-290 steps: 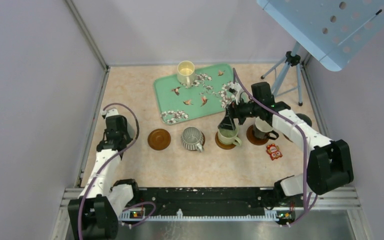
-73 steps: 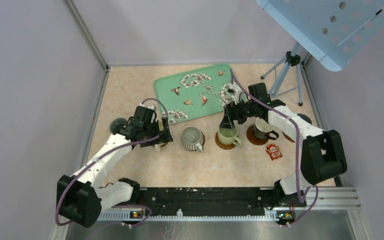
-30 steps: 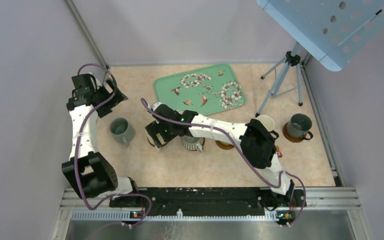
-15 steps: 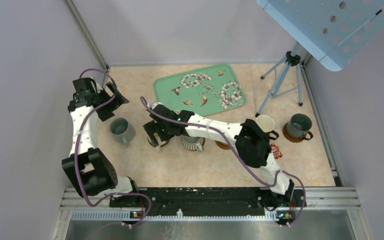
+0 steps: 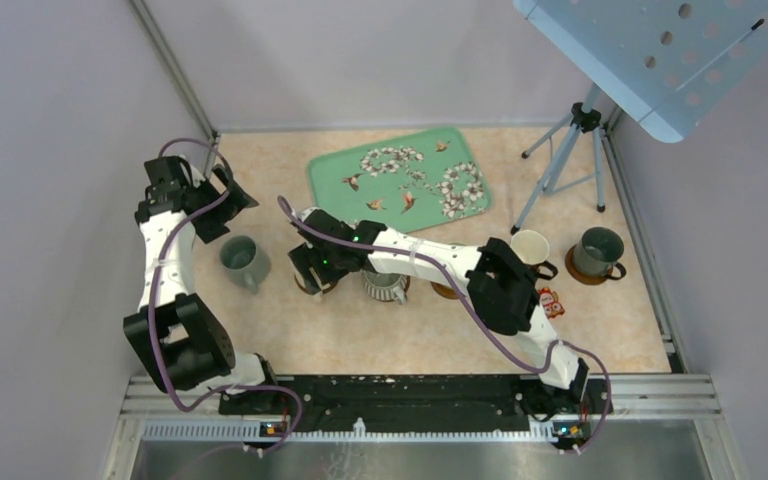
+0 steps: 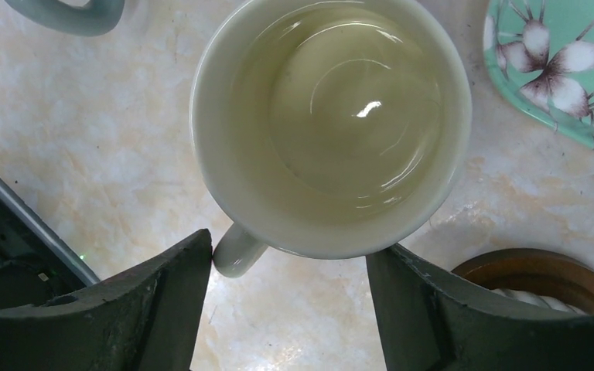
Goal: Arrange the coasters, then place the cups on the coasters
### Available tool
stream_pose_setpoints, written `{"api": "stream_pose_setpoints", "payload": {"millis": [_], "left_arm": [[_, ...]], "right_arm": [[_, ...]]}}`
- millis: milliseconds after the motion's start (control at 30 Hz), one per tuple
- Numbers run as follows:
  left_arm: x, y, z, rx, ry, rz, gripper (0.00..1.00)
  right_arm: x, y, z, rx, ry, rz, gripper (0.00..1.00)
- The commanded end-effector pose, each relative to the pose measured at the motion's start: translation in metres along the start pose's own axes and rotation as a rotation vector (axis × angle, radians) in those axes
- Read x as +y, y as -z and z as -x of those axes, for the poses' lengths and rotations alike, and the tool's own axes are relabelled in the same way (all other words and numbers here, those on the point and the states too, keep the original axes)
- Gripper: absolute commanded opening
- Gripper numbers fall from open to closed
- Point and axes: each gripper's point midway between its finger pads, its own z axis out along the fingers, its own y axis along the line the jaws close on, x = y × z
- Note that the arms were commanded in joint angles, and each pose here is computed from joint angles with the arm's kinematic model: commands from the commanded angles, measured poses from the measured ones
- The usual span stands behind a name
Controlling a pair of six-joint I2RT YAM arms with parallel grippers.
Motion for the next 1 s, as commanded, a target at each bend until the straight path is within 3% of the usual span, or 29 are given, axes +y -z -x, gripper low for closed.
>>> {"api": "stream_pose_setpoints", "payload": {"millis": [0, 567, 733, 833, 967], "left_arm": [[-0.006, 0.001, 0.009, -0.019, 0.002, -0.031, 0.99], [-0.008, -0.001, 0.006, 0.008, -0.001, -0.053, 0.99], [-0.02, 0.002, 0.005, 0.023, -0.058, -0.127, 0.99], [-0.039, 0.006, 0.012, 0.01, -0.162, -0.237, 0.99], [-0.063, 0.003, 0.028, -0.007, -0.349, -0.311, 0.99]], "right_arm": [[0.008, 0.009, 0.006, -0.012, 0.022, 0.062, 0.71], [-0.005, 0.018, 0.006, -0.012, 0.013, 0.138, 0.62], [0.001, 0.038, 0.022, -0.051, 0.091, 0.167, 0.74], [-0.004, 0.065, 0.044, -0.105, 0.153, 0.197, 0.84], [-0.041, 0.097, 0.067, -0.166, 0.133, 0.261, 0.88]]}}
